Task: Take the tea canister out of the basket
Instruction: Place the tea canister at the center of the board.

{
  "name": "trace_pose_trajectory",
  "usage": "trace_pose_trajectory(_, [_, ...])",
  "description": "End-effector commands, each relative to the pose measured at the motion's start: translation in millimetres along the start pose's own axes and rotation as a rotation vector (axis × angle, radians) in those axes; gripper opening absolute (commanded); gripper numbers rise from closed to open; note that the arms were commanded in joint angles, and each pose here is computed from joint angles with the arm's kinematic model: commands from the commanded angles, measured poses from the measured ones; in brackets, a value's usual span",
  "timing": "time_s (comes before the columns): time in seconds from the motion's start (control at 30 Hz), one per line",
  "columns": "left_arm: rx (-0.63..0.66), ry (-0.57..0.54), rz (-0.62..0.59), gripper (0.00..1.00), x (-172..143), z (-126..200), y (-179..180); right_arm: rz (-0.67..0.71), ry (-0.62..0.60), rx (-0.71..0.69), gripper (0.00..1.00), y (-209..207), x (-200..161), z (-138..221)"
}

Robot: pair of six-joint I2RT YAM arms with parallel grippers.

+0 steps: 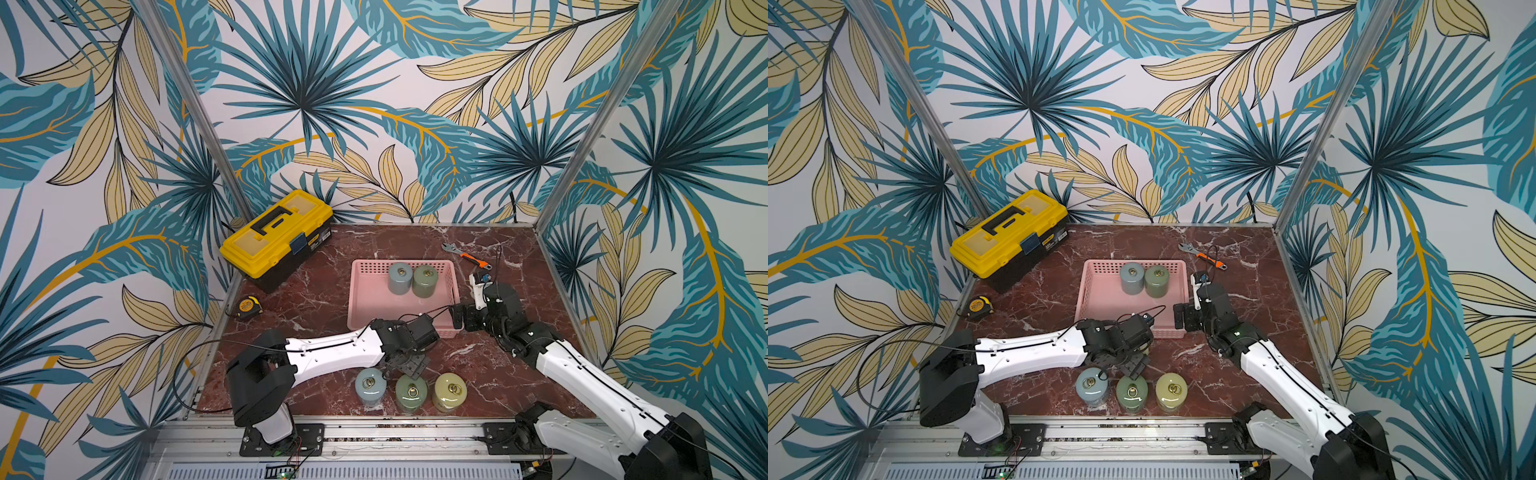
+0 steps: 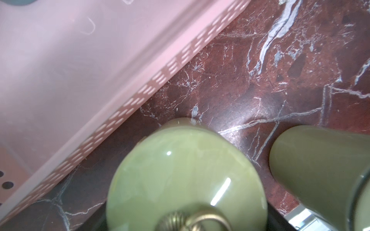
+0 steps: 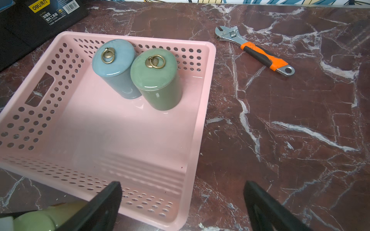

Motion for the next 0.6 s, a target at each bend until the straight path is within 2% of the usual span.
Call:
trace_pose_trajectory(0.0, [0.006, -0.057, 0.01, 0.44, 5.4, -1.6, -1.4, -0.011, -0.012, -0.004, 0.99, -2.1, -3.4, -0.3])
trace_pose_trajectory(0.27, [0.008, -0.046, 0.012, 0.47, 3.3, -6.1, -1.7, -0.011, -0.011, -0.003, 0.99, -2.1, -3.5, -0.5])
trace_pose_trajectory(0.57, [0.017, -0.022, 0.011, 0.75, 3.7, -8.2, -1.9, -0.012, -0.01, -0.003, 0.99, -2.1, -3.6, -0.9])
Point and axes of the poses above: each gripper's point midway between its finger pads, its own z axis back along the fingers, its own y axis along the line the jaws close on, x = y × z, the point moved 10 cm from there along z, back along the fingers, and after that the axes turned 7 degrees about -z, right-handed, at the moved point
